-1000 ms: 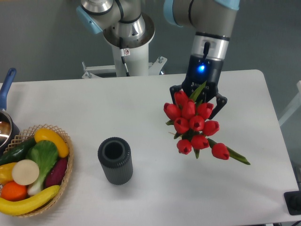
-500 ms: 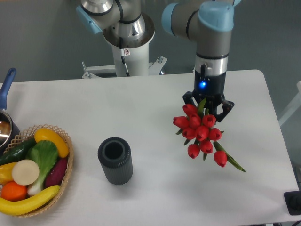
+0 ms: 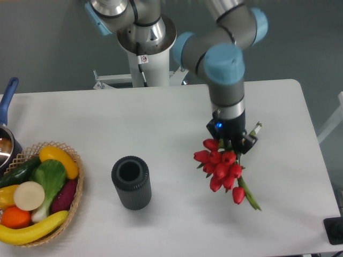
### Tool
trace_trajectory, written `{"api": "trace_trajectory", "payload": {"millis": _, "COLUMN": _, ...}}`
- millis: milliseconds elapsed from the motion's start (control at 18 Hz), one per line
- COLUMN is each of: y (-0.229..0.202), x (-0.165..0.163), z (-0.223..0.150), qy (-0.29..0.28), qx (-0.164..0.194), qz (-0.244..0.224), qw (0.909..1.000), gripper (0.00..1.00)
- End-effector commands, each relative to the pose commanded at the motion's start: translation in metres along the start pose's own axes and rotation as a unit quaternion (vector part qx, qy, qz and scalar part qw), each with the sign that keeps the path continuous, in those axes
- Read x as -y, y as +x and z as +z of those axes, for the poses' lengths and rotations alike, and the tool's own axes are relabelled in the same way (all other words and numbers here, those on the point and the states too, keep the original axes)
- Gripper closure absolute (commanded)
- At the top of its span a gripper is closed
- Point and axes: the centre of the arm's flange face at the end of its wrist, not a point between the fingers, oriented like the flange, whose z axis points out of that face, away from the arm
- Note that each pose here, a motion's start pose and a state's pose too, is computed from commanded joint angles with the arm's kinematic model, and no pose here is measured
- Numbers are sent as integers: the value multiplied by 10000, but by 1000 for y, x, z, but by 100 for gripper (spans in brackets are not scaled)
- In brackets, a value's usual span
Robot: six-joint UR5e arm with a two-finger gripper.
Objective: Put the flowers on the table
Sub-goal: 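Lower the held tulips down onto the white table surface, then open the gripper to release the tulips and raise it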
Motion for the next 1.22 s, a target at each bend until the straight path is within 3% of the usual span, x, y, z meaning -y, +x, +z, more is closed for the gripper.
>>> {"api": "trace_trajectory", "payload": {"millis": 556, "y": 6, "x": 42, "z": 42, "qy": 59, "qx": -260, "qz": 214, "qw": 9994, "gripper": 60}}
{"api": "trace_trajectory", "payload": {"millis": 667, "y": 7, "x": 45, "z": 47, "qy": 158, "qx": -327, "qz": 218, "qw": 9991, "gripper": 43}}
{"api": "trace_trajectory", "payload": {"millis": 722, "y": 6, "x": 45, "z": 47, "qy": 177, "qx": -318, "qz": 214, "qw": 9991, "gripper": 40}}
{"api": "trace_trajectory", "payload": {"millis": 833, "y": 5, "x": 47, "z": 48, "qy": 199, "qx": -326, "qz": 214, "qw": 9990, "gripper": 19}}
{"api": "trace_trajectory", "payload": {"millis": 944, "y": 4, "x": 47, "z": 47, "qy": 211, "qx": -315, "qz": 210, "qw": 9991, "gripper": 13}}
{"api": "trace_trajectory", "payload": {"millis": 1000, "y": 1, "x": 43, "z": 43, "qy": 233, "qx": -281, "qz": 179, "qw": 9992, "gripper": 0}}
{"api": "trace_trajectory", "payload": {"millis": 1111, "y": -8, "x": 29, "z": 38, "qy": 451, "qx": -315, "qz": 7, "qw": 9985, "gripper": 0}}
{"api": "trace_trajectory", "payload": {"millis": 1222, "y": -18, "x": 16, "z": 18, "qy": 1205, "qx": -406, "qz": -353, "qw": 9913, "gripper": 0}}
